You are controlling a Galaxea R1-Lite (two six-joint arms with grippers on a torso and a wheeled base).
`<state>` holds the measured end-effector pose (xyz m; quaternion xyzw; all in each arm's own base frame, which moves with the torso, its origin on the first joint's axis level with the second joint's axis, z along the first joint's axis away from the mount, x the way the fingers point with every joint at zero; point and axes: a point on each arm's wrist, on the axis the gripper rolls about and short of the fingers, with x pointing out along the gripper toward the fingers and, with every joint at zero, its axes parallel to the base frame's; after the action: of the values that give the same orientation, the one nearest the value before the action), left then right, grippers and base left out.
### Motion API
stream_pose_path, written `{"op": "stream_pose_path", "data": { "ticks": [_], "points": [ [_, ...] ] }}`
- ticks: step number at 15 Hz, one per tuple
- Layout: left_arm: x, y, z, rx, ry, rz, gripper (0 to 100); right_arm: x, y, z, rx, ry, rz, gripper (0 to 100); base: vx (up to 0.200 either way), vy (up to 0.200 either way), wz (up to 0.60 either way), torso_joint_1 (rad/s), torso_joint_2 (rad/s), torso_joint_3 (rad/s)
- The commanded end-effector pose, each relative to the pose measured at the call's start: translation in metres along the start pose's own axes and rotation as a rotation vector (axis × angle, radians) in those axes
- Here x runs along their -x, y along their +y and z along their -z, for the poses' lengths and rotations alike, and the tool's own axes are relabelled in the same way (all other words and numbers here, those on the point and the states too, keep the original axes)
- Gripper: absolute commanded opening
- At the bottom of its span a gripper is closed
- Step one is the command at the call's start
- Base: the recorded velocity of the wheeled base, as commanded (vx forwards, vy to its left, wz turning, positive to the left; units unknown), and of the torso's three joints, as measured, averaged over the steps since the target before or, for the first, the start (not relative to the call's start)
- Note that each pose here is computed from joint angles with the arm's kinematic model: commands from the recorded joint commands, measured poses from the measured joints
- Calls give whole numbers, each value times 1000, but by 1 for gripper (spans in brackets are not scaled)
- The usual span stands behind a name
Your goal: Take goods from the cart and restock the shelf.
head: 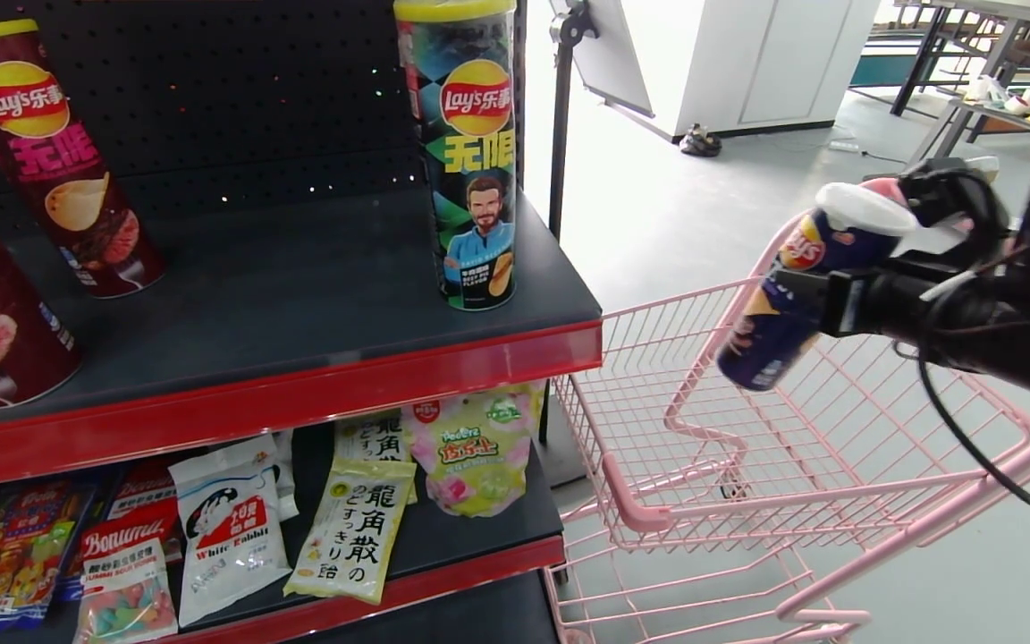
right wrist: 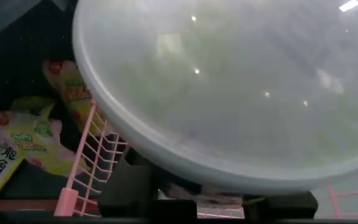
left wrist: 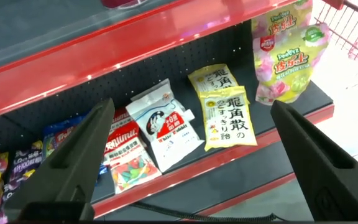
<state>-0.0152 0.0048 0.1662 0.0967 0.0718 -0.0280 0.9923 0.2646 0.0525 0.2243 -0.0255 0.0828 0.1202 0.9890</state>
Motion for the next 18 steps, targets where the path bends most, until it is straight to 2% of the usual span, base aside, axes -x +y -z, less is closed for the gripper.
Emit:
{"op": "stream_pose_path", "data": {
  "ticks": [1, 3, 5, 6, 7, 8, 12, 18],
  "points": [
    [2, 0, 3, 3, -6, -2, 100, 112, -10, -7, 65, -49, 110, 0, 0, 0, 0, 0, 0, 0],
    [2, -1, 6, 30, -9, 12, 100, 184, -1, 3, 81, -33, 124, 0, 0, 0, 0, 0, 0, 0],
    [2, -1, 6, 65, -13, 24, 100, 223, 5, 15, 118, -2, 134, 0, 0, 0, 0, 0, 0, 0],
    [5, -1, 4, 110, -34, 31, 100, 243, 8, 26, 138, -1, 167, 0, 0, 0, 0, 0, 0, 0],
    [6, 0, 2, 123, -46, 34, 100, 249, 9, 30, 141, -1, 180, 0, 0, 0, 0, 0, 0, 0],
    [9, 0, 1, 157, -61, 34, 100, 260, 10, 39, 139, 3, 228, 0, 0, 0, 0, 0, 0, 0],
    [10, 0, 2, 155, -67, 33, 100, 270, 11, 45, 138, 11, 264, 0, 0, 0, 0, 30, -105, -74],
    [10, 1, -3, 153, -68, 33, 100, 265, 11, 46, 138, 37, 258, 0, 0, 0, 0, 164, -506, -341]
  ]
}}
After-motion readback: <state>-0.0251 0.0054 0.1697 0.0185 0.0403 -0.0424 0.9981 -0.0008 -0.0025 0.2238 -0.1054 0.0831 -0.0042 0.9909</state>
